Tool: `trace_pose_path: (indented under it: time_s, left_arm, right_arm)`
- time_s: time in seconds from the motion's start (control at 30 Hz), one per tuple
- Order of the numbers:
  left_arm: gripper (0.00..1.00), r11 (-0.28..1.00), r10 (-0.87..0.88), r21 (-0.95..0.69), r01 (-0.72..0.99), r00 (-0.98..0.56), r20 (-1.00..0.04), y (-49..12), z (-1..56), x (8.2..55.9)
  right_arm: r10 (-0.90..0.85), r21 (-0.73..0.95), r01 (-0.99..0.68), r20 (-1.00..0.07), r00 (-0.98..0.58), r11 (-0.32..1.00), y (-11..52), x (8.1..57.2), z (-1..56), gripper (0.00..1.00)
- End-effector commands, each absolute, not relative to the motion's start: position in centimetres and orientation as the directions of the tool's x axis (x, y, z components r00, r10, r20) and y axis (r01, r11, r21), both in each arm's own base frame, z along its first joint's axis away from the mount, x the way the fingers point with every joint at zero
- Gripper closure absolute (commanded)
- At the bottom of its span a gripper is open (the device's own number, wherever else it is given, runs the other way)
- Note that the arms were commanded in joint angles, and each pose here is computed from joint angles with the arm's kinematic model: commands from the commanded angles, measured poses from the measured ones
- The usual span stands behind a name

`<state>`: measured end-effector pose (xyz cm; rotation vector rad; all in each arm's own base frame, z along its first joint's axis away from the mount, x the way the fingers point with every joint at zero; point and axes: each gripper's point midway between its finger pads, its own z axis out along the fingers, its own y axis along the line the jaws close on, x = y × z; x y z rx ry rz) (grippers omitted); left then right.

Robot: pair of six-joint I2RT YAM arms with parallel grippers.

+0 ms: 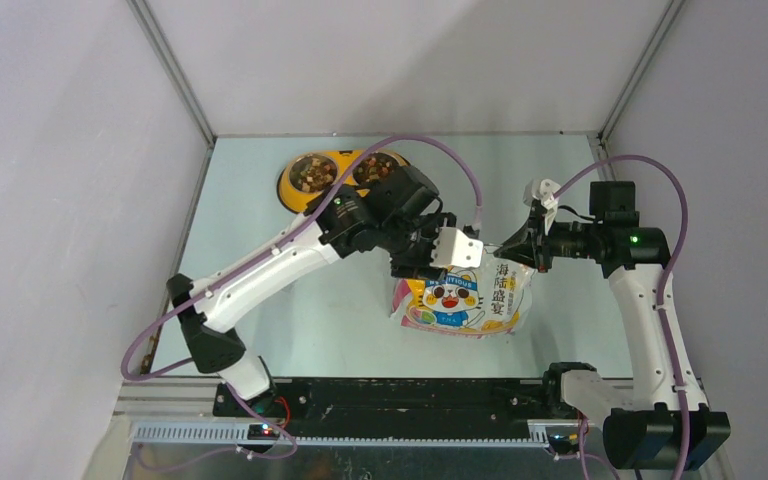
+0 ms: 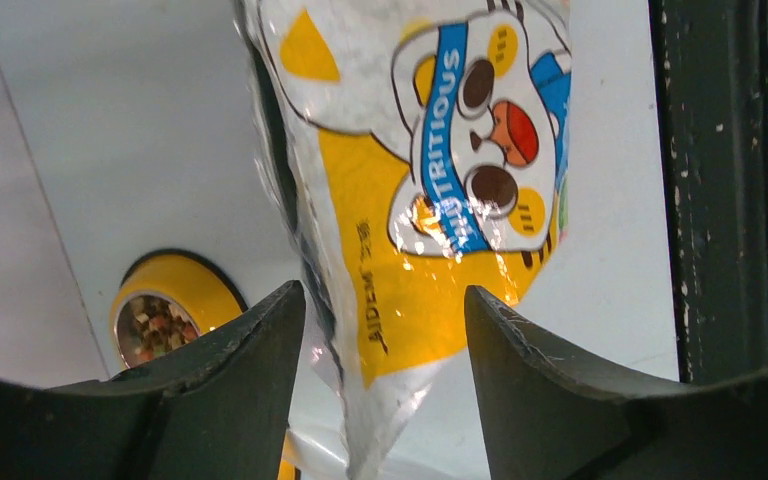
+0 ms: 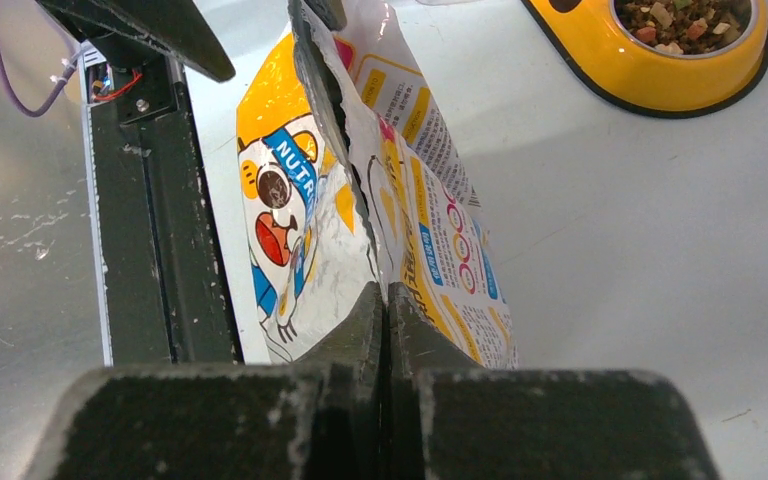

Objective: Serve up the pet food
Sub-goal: Close the pet food bag at the center of the board.

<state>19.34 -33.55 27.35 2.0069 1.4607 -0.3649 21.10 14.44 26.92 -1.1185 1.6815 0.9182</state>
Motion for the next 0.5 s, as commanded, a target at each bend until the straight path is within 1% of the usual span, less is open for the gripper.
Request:
trace_pose_path:
  time_s: [0.0, 0.1, 0.17, 0.2, 0.23, 0.27, 0.3, 0.33, 0.37, 0.43, 0.47]
  left_arm:
    - [0.34, -0.182, 0.680, 0.336, 0.924, 0.366, -0.636, -36.8, 29.6, 19.3]
    - [0.37, -0.199, 0.686, 0.341, 0.919, 0.379, -0.621, -37.9, 28.9, 19.4]
    - [0.44, -0.210, 0.689, 0.339, 0.917, 0.384, -0.614, -38.4, 28.4, 19.3]
    - [0.50, -0.213, 0.691, 0.338, 0.917, 0.386, -0.612, -38.5, 28.2, 19.3]
    - [0.53, -0.214, 0.695, 0.336, 0.917, 0.385, -0.607, -38.6, 28.0, 19.3]
    - [0.60, -0.216, 0.698, 0.333, 0.918, 0.383, -0.604, -38.6, 27.8, 19.3]
    - [0.64, -0.216, 0.701, 0.332, 0.918, 0.382, -0.602, -38.6, 27.6, 19.4]
    - [0.72, -0.216, 0.702, 0.330, 0.919, 0.381, -0.602, -38.6, 27.5, 19.3]
    - [0.76, -0.210, 0.702, 0.334, 0.919, 0.380, -0.602, -38.6, 27.5, 19.4]
    - [0.94, -0.206, 0.705, 0.335, 0.919, 0.377, -0.601, -38.6, 27.4, 19.4]
    - [0.97, -0.202, 0.704, 0.339, 0.919, 0.376, -0.602, -38.6, 27.6, 19.5]
  right_arm:
    - [-0.227, 0.061, -0.960, -0.966, -0.125, 0.273, 15.2, 21.2, 29.5, 1.00]
    - [-0.228, 0.060, -0.960, -0.966, -0.125, 0.273, 15.2, 21.1, 29.5, 1.00]
    - [-0.229, 0.061, -0.960, -0.965, -0.127, 0.272, 15.2, 21.0, 29.5, 1.00]
    - [-0.230, 0.060, -0.960, -0.965, -0.126, 0.273, 15.2, 21.0, 29.5, 1.00]
    - [-0.232, 0.062, -0.959, -0.964, -0.129, 0.275, 15.1, 20.9, 29.4, 1.00]
    - [-0.233, 0.061, -0.960, -0.964, -0.128, 0.275, 15.1, 20.9, 29.4, 1.00]
    - [-0.234, 0.062, -0.959, -0.964, -0.129, 0.275, 15.1, 20.9, 29.4, 1.00]
    - [-0.234, 0.060, -0.960, -0.964, -0.127, 0.274, 15.1, 20.9, 29.4, 1.00]
    - [-0.234, 0.060, -0.960, -0.964, -0.126, 0.273, 15.1, 20.8, 29.4, 1.00]
    - [-0.235, 0.061, -0.960, -0.964, -0.128, 0.275, 15.1, 20.9, 29.3, 1.00]
    - [-0.236, 0.061, -0.960, -0.963, -0.128, 0.275, 15.1, 20.9, 29.3, 1.00]
